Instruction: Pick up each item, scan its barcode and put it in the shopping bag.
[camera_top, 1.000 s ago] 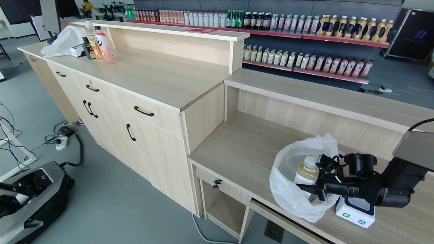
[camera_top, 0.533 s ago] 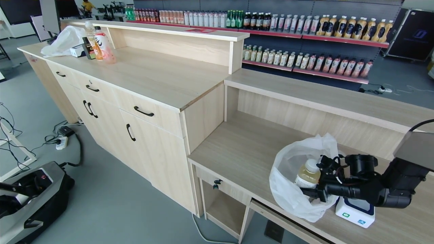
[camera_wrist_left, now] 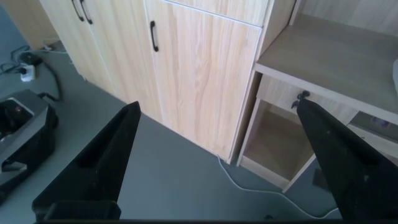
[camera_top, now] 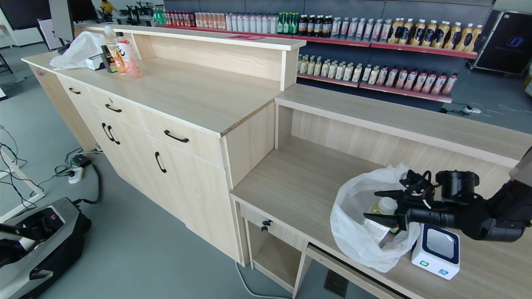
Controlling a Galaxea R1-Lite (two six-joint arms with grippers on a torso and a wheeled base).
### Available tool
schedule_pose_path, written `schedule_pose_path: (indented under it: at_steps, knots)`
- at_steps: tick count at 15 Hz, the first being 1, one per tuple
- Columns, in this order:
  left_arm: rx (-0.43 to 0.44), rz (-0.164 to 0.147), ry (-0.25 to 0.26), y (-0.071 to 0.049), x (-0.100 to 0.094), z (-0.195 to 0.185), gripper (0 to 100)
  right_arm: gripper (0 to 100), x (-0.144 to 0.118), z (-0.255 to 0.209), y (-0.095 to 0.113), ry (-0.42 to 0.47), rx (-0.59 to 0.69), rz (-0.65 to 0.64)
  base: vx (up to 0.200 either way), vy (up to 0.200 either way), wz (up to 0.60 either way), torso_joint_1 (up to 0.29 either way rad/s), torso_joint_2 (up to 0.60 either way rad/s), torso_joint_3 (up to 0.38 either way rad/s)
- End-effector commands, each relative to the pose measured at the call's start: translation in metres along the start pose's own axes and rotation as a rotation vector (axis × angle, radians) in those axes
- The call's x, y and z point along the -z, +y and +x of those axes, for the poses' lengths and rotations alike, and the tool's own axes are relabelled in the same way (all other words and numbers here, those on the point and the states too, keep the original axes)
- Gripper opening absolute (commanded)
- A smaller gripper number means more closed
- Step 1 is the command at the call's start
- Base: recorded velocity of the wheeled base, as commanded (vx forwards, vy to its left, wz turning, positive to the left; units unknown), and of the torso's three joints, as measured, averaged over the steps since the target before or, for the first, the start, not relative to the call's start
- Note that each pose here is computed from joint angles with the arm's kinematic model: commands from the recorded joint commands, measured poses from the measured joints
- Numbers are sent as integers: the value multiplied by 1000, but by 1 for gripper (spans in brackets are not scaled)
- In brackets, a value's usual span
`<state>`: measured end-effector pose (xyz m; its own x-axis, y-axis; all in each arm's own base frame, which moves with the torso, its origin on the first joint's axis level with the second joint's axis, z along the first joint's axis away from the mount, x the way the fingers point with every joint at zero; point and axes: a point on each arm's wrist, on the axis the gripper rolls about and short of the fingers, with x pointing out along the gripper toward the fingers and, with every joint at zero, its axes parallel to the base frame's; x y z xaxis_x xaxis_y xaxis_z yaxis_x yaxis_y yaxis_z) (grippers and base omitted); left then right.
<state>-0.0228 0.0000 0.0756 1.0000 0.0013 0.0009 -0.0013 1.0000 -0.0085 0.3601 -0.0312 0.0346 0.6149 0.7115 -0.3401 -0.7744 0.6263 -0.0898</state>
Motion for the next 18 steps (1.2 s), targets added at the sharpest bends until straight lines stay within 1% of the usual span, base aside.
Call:
schedule_pose_path:
  at_steps: [1, 3, 4, 6, 8, 9, 10, 11, 12, 13, 15, 16, 18]
  knots:
    - [0, 1, -1, 0, 0, 0, 100, 100, -51, -26, 3, -81, 44, -31, 0, 0, 0, 0, 0, 0]
    - [0, -1, -1, 0, 0, 0, 100, 100, -80, -50, 6, -127, 104, -37, 0, 0, 0, 0, 0, 0]
    - [0, -1, -1, 0, 0, 0, 100, 100, -89, -65, 8, -123, 169, -49, 0, 0, 0, 0, 0, 0]
    - [0, -1, -1, 0, 0, 0, 100, 100, -105, -101, 14, -49, 381, -66, 0, 0, 0, 0, 0, 0]
    - [0, 1, -1, 0, 0, 0, 100, 100, -111, -124, 23, -5, 451, -102, 0, 0, 0, 0, 0, 0]
    - [0, 1, -1, 0, 0, 0, 100, 100, -115, -142, 32, 15, 492, -149, 0, 0, 0, 0, 0, 0]
    - [0, -1, -1, 0, 0, 0, 100, 100, -117, -150, 38, 34, 526, -181, 0, 0, 0, 0, 0, 0]
    - [0, -1, -1, 0, 0, 0, 100, 100, -121, -157, 40, 72, 595, -218, 0, 0, -600, 2, -2, -2]
    - [0, 1, -1, 0, 0, 0, 100, 100, -126, -161, 41, 98, 671, -226, 0, 0, -600, 12, -2, -2]
    - [0, -1, -1, 0, 0, 0, 100, 100, -131, -165, 44, 94, 713, -214, 0, 0, -600, 2, 2, 2]
    - [0, 1, -1, 0, 0, 0, 100, 100, -141, -173, 55, 57, 764, -169, 0, 0, -600, 0, 0, 7]
    - [0, -1, -1, 0, 0, 0, 100, 100, -144, -177, 60, 59, 796, -149, 0, 0, -600, 12, 7, 2]
    - [0, -1, -1, 0, 0, 0, 100, 100, -146, -184, 75, 74, 817, -132, 0, 0, -600, -7, 0, 7]
